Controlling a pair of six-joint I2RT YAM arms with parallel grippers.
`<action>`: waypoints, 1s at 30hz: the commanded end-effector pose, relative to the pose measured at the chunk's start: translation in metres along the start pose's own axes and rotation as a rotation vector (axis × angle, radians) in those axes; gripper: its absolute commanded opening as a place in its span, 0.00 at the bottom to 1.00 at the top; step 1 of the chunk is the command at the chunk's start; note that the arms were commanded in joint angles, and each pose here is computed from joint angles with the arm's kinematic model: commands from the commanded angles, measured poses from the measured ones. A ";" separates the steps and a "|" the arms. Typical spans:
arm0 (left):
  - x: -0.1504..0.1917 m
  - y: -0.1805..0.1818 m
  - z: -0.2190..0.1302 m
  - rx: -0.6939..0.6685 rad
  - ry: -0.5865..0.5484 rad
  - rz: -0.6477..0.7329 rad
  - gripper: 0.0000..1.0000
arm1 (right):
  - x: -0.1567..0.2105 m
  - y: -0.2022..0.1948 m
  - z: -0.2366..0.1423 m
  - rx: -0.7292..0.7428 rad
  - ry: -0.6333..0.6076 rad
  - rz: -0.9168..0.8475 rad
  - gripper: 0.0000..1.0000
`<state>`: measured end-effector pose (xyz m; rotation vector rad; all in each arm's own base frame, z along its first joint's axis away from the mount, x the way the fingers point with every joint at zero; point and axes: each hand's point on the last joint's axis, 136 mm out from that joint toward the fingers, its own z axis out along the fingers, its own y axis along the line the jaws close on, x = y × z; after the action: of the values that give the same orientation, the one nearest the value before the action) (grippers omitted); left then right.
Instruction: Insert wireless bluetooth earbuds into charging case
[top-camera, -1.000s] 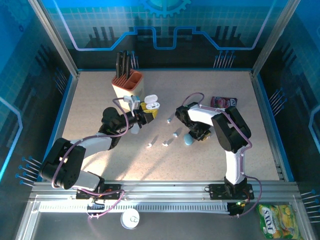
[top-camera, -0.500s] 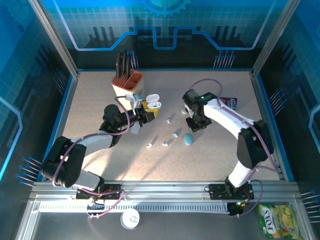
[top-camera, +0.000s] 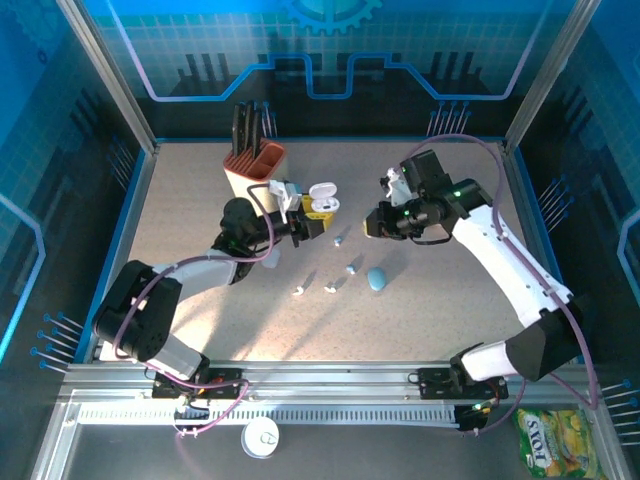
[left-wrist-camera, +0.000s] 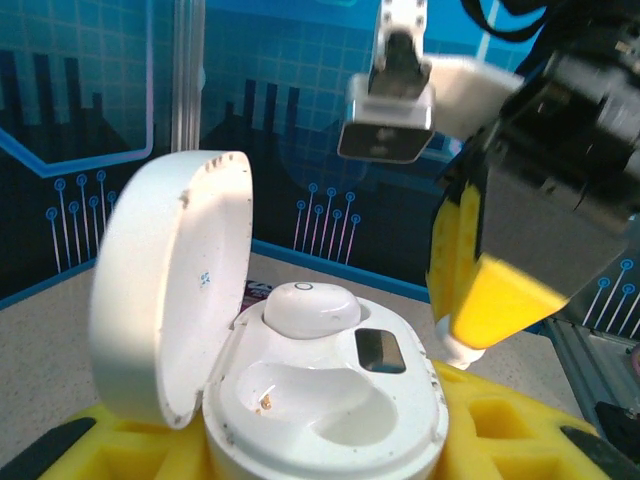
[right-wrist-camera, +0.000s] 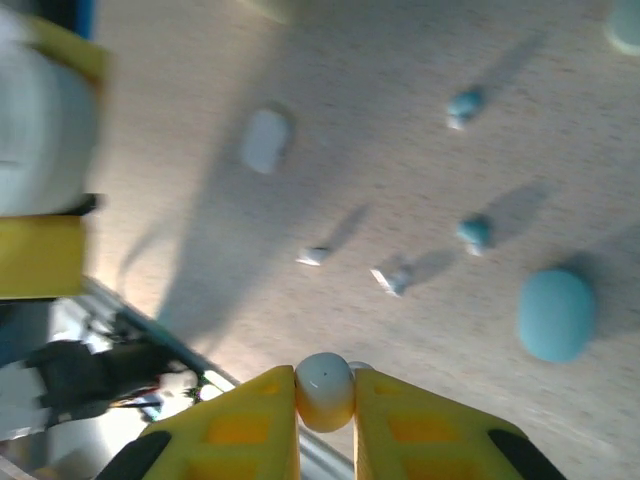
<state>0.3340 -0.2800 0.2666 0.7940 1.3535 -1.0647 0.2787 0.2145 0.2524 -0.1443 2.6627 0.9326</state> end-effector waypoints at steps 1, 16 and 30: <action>-0.010 0.001 0.010 0.015 -0.026 0.063 0.31 | -0.012 0.045 -0.018 -0.226 -0.044 0.045 0.18; -0.004 -0.014 0.026 0.050 0.006 0.120 0.32 | -0.037 0.089 -0.014 -0.353 -0.061 -0.005 0.18; -0.009 -0.025 0.026 0.022 0.011 0.139 0.32 | -0.036 0.071 0.000 -0.272 -0.052 0.014 0.17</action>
<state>0.3261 -0.3110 0.2601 0.8942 1.3462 -0.9970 0.2983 0.2686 0.3049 -0.1494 2.4825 1.2972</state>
